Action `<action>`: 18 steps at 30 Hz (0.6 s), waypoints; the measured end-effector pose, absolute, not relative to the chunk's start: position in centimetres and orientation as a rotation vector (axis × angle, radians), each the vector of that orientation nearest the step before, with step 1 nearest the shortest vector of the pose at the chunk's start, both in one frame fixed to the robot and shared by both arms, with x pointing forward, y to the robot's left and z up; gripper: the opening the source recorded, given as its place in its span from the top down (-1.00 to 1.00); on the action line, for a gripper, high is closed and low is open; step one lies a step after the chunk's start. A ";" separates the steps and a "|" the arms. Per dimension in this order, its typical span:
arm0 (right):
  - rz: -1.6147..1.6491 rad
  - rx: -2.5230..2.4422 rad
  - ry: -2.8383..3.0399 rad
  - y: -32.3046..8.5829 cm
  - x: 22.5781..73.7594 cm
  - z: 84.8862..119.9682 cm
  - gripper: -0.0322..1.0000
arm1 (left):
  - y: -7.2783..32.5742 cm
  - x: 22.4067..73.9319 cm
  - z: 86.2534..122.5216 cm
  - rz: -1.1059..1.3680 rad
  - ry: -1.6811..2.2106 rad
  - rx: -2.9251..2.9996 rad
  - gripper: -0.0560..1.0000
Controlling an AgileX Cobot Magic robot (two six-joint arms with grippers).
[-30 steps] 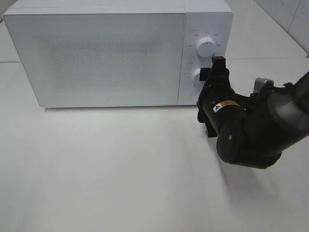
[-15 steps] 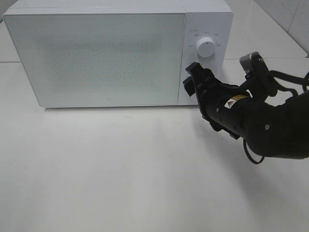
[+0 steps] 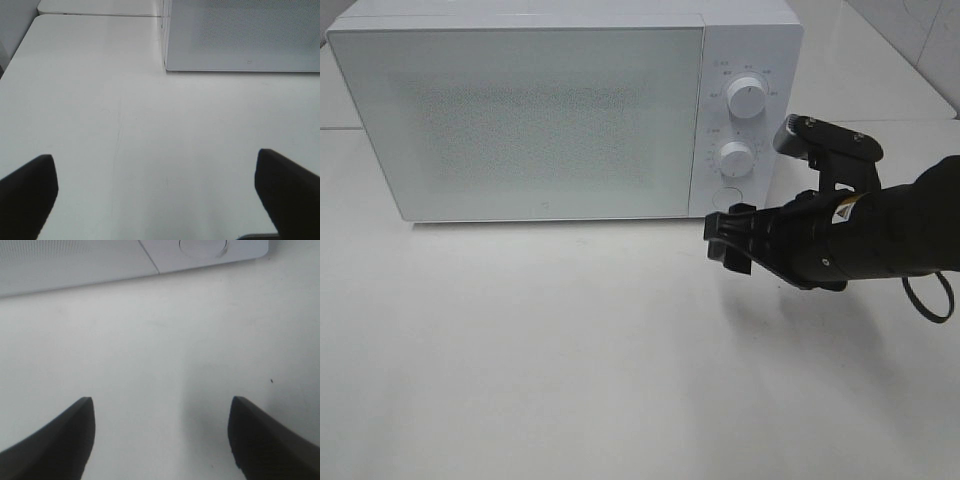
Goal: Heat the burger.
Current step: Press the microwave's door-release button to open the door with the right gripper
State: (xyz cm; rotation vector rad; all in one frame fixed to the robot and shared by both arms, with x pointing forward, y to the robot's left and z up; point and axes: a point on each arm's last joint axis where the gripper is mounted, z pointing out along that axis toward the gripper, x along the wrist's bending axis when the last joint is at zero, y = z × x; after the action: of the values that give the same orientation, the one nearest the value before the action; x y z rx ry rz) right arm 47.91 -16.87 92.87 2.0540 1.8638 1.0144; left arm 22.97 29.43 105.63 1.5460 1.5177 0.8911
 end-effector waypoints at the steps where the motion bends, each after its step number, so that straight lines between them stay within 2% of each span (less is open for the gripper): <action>1: 0.945 2.006 1.970 -17.0 47.3 92.9 -0.46 | 29.4 23.0 105.6 0.891 1.518 1.546 -0.99; 8: 0.687 1.878 2.258 -17.5 45.7 93.8 -0.46 | 29.4 23.0 105.6 0.891 1.518 1.546 -0.99; 12: 0.491 1.810 2.393 -18.1 44.8 95.5 -0.46 | 29.4 23.0 105.6 0.891 1.518 1.546 -0.99; 18: 0.421 1.777 2.444 -19.0 43.1 98.1 -0.46 | 29.4 23.0 105.6 0.891 1.518 1.546 -0.99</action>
State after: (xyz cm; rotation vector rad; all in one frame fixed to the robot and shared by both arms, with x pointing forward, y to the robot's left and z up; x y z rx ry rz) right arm 43.07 -19.05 98.12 1.7773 2.4440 0.4208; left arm 22.97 29.43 105.63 1.5460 1.5177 0.8911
